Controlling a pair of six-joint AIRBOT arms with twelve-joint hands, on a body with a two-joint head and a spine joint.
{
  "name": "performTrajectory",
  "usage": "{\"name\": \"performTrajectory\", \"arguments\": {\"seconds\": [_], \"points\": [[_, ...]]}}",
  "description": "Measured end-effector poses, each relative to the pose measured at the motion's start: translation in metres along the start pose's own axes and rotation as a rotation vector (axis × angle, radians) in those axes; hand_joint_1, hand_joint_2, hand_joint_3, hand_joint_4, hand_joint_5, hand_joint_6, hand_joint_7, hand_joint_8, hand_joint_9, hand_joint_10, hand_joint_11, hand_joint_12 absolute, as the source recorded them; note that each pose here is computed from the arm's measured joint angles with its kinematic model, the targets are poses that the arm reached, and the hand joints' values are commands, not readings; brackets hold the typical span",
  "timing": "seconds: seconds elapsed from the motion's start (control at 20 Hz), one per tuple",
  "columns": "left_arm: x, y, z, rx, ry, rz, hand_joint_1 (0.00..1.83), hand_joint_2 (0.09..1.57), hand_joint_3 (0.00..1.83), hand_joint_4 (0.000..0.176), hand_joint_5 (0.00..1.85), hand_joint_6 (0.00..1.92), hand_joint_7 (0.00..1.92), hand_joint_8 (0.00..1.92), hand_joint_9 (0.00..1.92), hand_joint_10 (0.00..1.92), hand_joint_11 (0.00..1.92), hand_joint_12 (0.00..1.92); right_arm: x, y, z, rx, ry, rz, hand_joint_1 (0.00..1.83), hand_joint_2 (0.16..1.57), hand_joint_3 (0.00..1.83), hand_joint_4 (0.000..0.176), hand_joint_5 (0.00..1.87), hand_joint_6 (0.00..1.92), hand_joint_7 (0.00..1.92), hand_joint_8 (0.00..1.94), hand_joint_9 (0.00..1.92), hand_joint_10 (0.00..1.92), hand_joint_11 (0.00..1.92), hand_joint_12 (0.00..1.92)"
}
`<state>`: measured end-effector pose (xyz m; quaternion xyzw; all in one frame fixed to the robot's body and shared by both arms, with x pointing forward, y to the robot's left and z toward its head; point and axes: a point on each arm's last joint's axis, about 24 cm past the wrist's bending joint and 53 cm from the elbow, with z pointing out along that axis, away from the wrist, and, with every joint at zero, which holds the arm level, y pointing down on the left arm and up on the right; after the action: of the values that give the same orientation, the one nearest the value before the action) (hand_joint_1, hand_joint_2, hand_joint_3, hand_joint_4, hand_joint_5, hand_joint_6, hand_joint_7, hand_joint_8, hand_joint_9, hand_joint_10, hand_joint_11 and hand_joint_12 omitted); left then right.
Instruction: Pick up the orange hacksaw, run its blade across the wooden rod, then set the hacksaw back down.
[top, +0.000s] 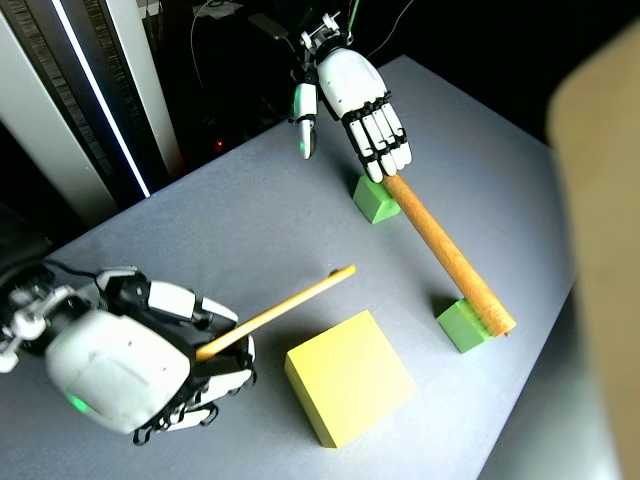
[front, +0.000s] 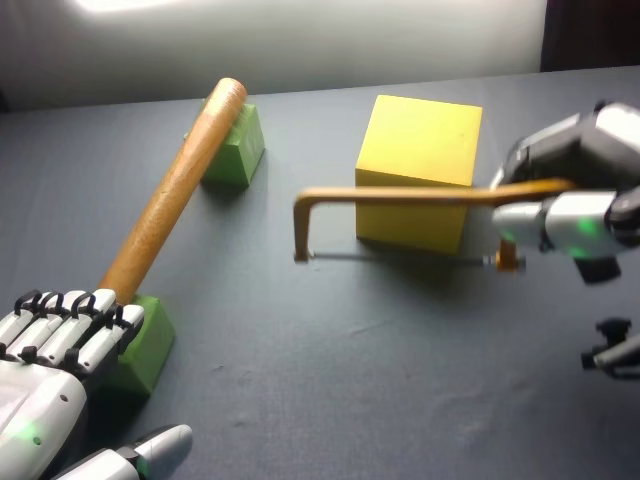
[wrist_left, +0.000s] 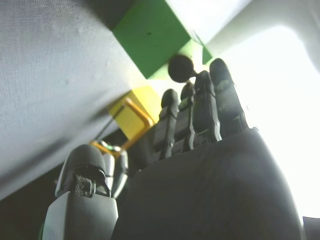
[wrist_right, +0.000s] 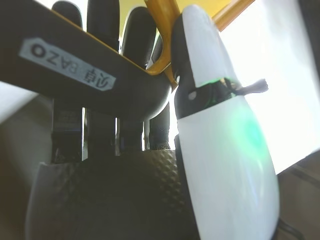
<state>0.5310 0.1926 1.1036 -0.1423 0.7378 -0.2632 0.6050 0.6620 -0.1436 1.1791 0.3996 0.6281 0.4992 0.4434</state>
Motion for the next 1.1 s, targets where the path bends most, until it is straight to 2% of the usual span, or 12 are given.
{"name": "performTrajectory", "arguments": {"seconds": [0.1, 0.15, 0.25, 0.35, 0.45, 0.5, 0.65, 0.75, 0.8, 0.85, 0.95, 1.1], "points": [[0.000, 0.000, 0.000, -0.001, 0.000, 0.000, 0.00, 1.21, 0.00, 0.000, 0.11, 0.00, 0.12, 0.00, 0.10, 0.00, 0.00, 0.22, -0.003, 0.030, -0.001, -0.065, -0.029, -0.020, 1.23, 1.09, 0.00, 0.006, 0.98, 0.95, 1.10, 0.85, 1.24, 0.08, 0.76, 1.08], [0.000, 0.000, 0.000, -0.001, 0.000, 0.000, 0.00, 1.22, 0.00, 0.000, 0.12, 0.00, 0.11, 0.00, 0.10, 0.00, 0.00, 0.26, -0.004, 0.043, 0.000, -0.091, -0.038, -0.028, 1.23, 1.09, 0.00, 0.016, 0.98, 0.94, 1.08, 0.87, 1.23, 0.08, 0.74, 1.10], [0.000, 0.000, 0.000, -0.001, 0.000, -0.001, 0.00, 1.22, 0.00, 0.000, 0.11, 0.00, 0.10, 0.00, 0.08, 0.00, 0.00, 0.21, -0.008, 0.072, 0.000, -0.157, -0.067, -0.050, 1.23, 1.09, 0.00, 0.017, 0.99, 0.92, 1.09, 0.86, 1.23, 0.07, 0.75, 1.10], [0.000, 0.000, 0.000, -0.001, 0.000, 0.002, 0.00, 1.21, 0.00, 0.000, 0.11, 0.00, 0.10, 0.00, 0.07, 0.00, 0.00, 0.20, -0.005, 0.102, 0.002, -0.219, -0.086, -0.071, 1.23, 1.09, 0.00, 0.012, 0.99, 0.93, 1.10, 0.83, 1.24, 0.07, 0.77, 1.07], [0.000, 0.000, 0.000, -0.001, 0.001, 0.002, 0.00, 1.21, 0.00, 0.000, 0.14, 0.01, 0.13, 0.01, 0.10, 0.01, 0.00, 0.26, 0.006, 0.110, 0.012, -0.203, -0.080, -0.034, 1.23, 1.09, 0.00, 0.018, 0.98, 0.95, 1.08, 0.86, 1.23, 0.07, 0.76, 1.08], [0.001, 0.000, 0.000, -0.001, 0.001, 0.003, 0.00, 1.20, 0.00, 0.000, 0.12, 0.00, 0.11, 0.01, 0.08, 0.00, 0.00, 0.19, 0.014, 0.114, 0.021, -0.201, -0.075, -0.039, 1.23, 1.08, 0.00, 0.016, 1.01, 0.90, 1.11, 0.82, 1.24, 0.07, 0.78, 1.08], [0.003, 0.000, 0.000, 0.000, 0.006, -0.001, 0.00, 1.22, 0.00, 0.000, 0.13, 0.00, 0.11, 0.00, 0.09, 0.00, 0.00, 0.20, 0.039, 0.127, 0.041, -0.219, -0.058, -0.079, 1.23, 1.09, 0.00, 0.019, 1.00, 0.92, 1.09, 0.85, 1.24, 0.06, 0.77, 1.08], [0.003, 0.000, 0.000, -0.001, 0.006, -0.001, 0.00, 1.22, 0.00, 0.000, 0.13, 0.00, 0.12, 0.00, 0.10, 0.00, 0.00, 0.24, 0.057, 0.133, 0.053, -0.214, -0.038, -0.067, 1.23, 1.09, 0.00, 0.022, 1.01, 0.90, 1.10, 0.83, 1.24, 0.06, 0.77, 1.08], [0.003, 0.000, 0.000, -0.001, 0.006, -0.001, 0.00, 1.21, 0.00, 0.000, 0.14, 0.00, 0.13, 0.00, 0.11, 0.01, 0.00, 0.28, 0.065, 0.134, 0.058, -0.201, -0.030, -0.058, 1.23, 1.07, 0.00, 0.019, 1.03, 0.87, 1.13, 0.79, 1.25, 0.06, 0.79, 1.07], [0.003, 0.000, 0.000, -0.001, 0.006, -0.001, 0.00, 1.21, 0.00, 0.000, 0.10, 0.00, 0.10, 0.00, 0.09, 0.00, 0.00, 0.26, 0.077, 0.135, 0.065, -0.198, -0.021, -0.076, 1.23, 1.08, 0.00, 0.007, 1.01, 0.89, 1.12, 0.81, 1.25, 0.06, 0.79, 1.07], [0.003, 0.000, 0.000, -0.001, 0.006, -0.001, 0.00, 1.21, 0.00, 0.000, 0.12, 0.01, 0.13, 0.01, 0.12, 0.01, 0.00, 0.31, 0.091, 0.135, 0.074, -0.194, -0.010, -0.098, 1.23, 1.09, 0.00, 0.000, 0.99, 0.91, 1.11, 0.84, 1.25, 0.06, 0.79, 1.07], [0.003, 0.000, 0.000, 0.000, 0.006, 0.000, 0.00, 1.21, 0.00, 0.000, 0.14, 0.01, 0.13, 0.00, 0.12, 0.00, 0.00, 0.32, 0.114, 0.137, 0.085, -0.198, 0.008, -0.133, 1.24, 1.07, 0.00, 0.005, 1.03, 0.85, 1.13, 0.80, 1.25, 0.06, 0.80, 1.07]]}}
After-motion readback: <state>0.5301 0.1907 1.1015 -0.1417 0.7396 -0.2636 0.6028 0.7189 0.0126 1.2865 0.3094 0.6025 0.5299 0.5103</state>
